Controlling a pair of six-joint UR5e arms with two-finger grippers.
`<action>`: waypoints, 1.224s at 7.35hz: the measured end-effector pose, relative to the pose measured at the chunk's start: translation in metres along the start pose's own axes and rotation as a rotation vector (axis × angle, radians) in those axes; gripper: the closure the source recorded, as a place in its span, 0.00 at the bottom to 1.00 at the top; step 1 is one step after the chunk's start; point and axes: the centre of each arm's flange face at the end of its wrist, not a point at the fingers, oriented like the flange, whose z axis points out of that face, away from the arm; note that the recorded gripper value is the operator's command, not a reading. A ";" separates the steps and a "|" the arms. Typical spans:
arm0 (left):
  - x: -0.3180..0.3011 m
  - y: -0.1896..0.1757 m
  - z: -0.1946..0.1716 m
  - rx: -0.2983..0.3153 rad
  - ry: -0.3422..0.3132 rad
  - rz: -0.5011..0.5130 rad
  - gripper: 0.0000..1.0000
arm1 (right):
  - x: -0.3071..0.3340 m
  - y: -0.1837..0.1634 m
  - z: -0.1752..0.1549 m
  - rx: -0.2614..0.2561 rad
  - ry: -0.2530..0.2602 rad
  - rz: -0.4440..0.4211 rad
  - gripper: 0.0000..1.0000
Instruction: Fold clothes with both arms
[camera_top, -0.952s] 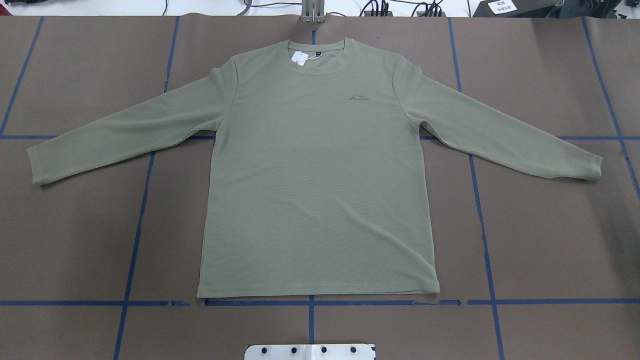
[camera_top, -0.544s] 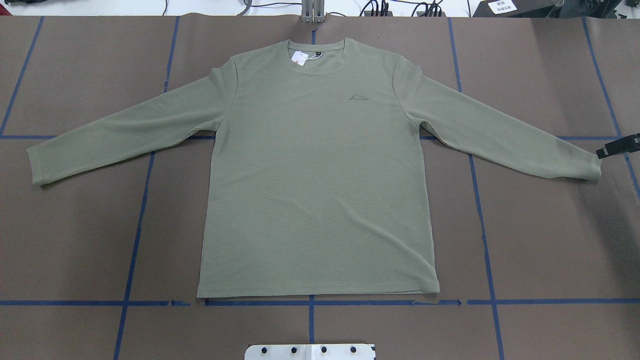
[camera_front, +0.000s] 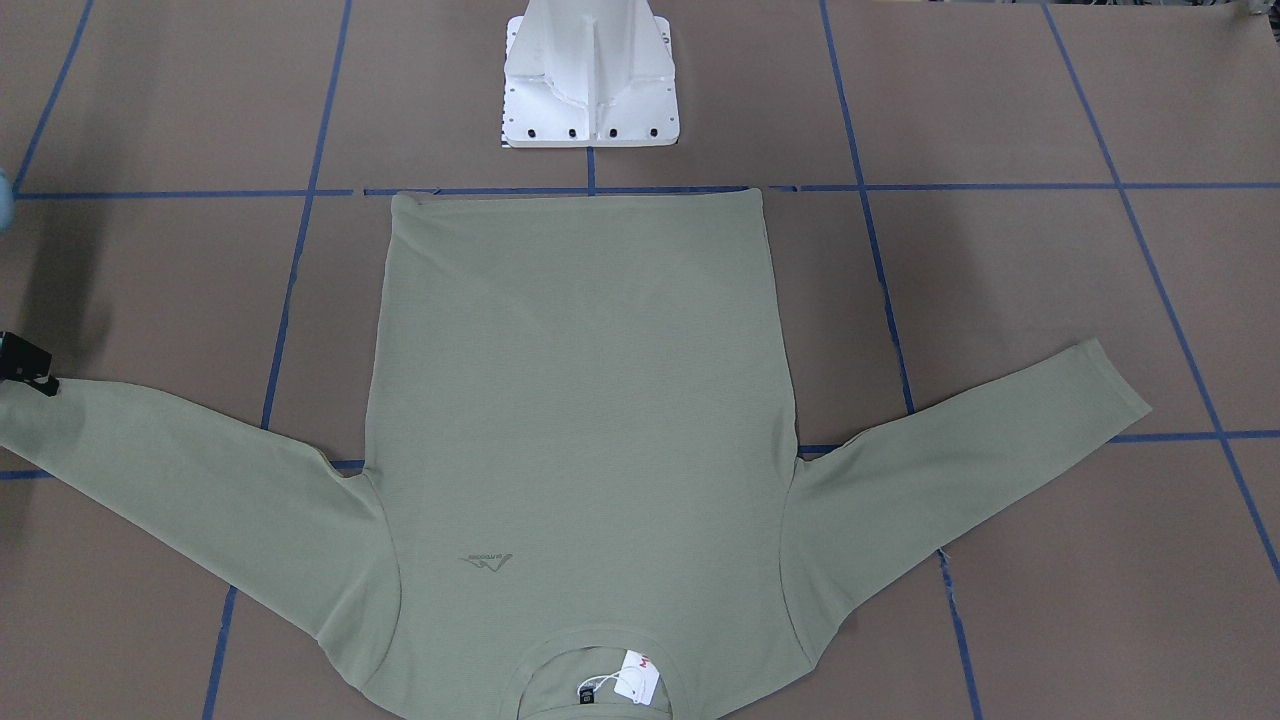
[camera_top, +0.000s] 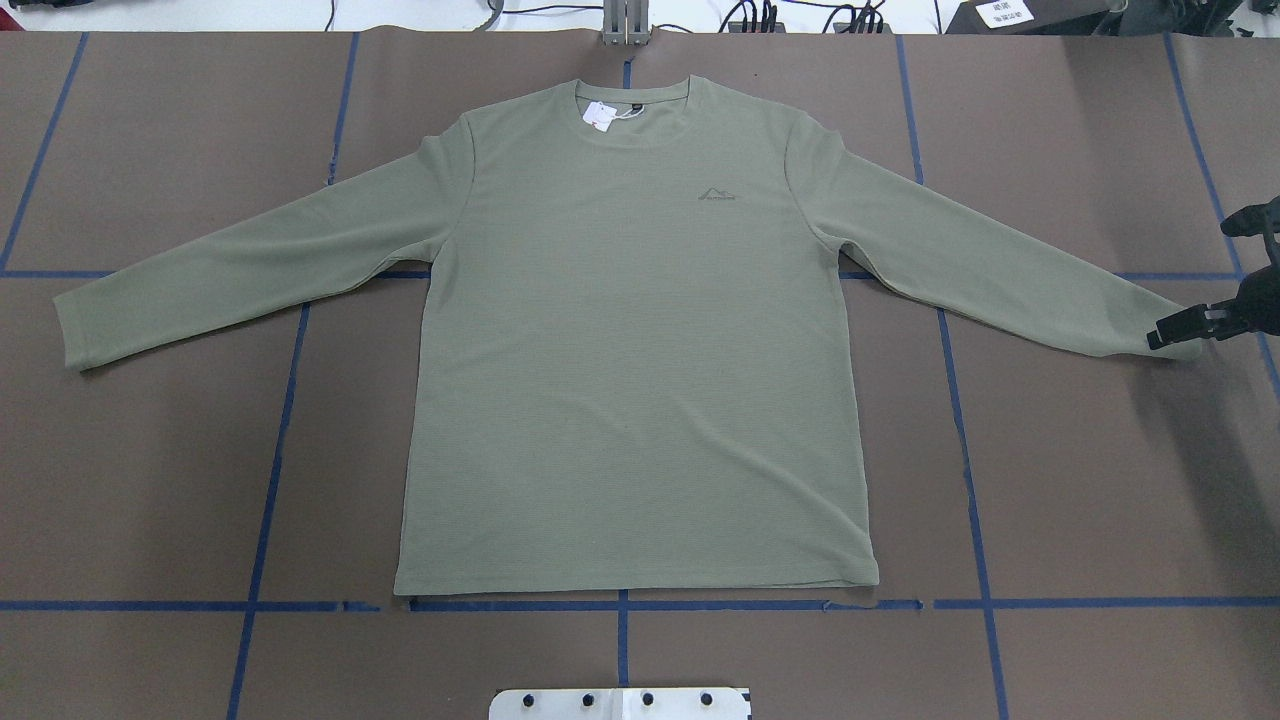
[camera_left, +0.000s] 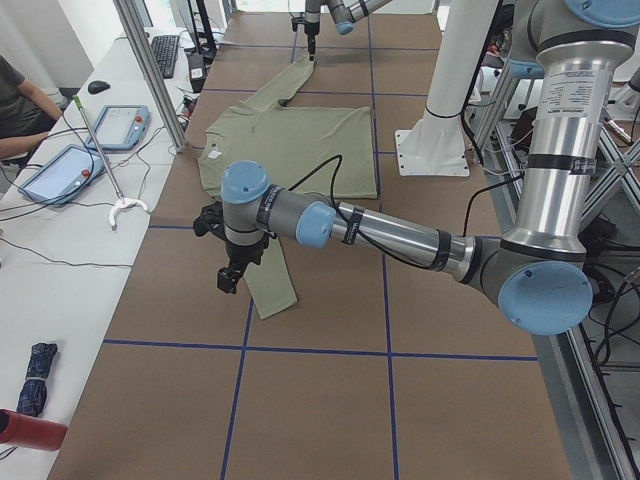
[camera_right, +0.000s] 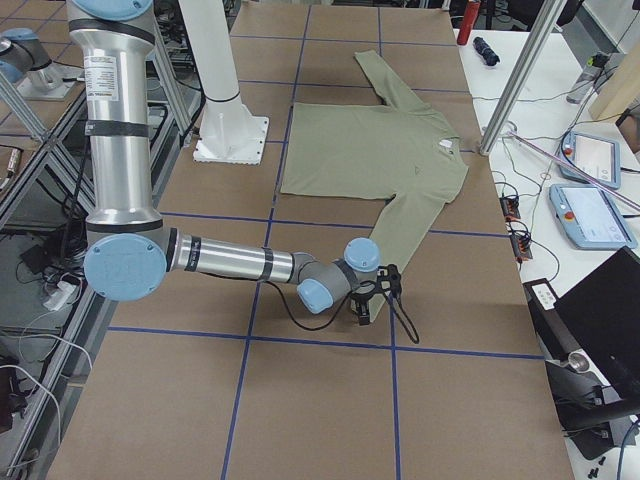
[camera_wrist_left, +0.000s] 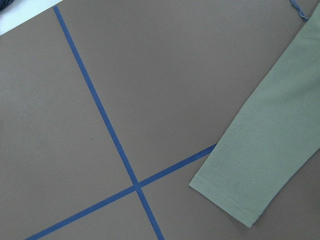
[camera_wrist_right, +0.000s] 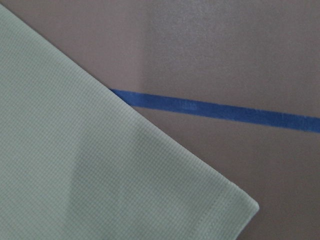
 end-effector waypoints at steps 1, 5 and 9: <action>0.000 -0.001 -0.001 0.001 0.000 0.001 0.00 | 0.003 0.004 0.002 -0.010 -0.004 0.002 0.00; 0.002 -0.002 -0.001 0.004 0.014 -0.001 0.00 | 0.004 0.008 0.001 -0.024 -0.022 0.006 0.59; 0.004 -0.002 -0.001 0.006 0.035 -0.004 0.00 | 0.004 0.000 -0.010 -0.012 -0.045 0.016 1.00</action>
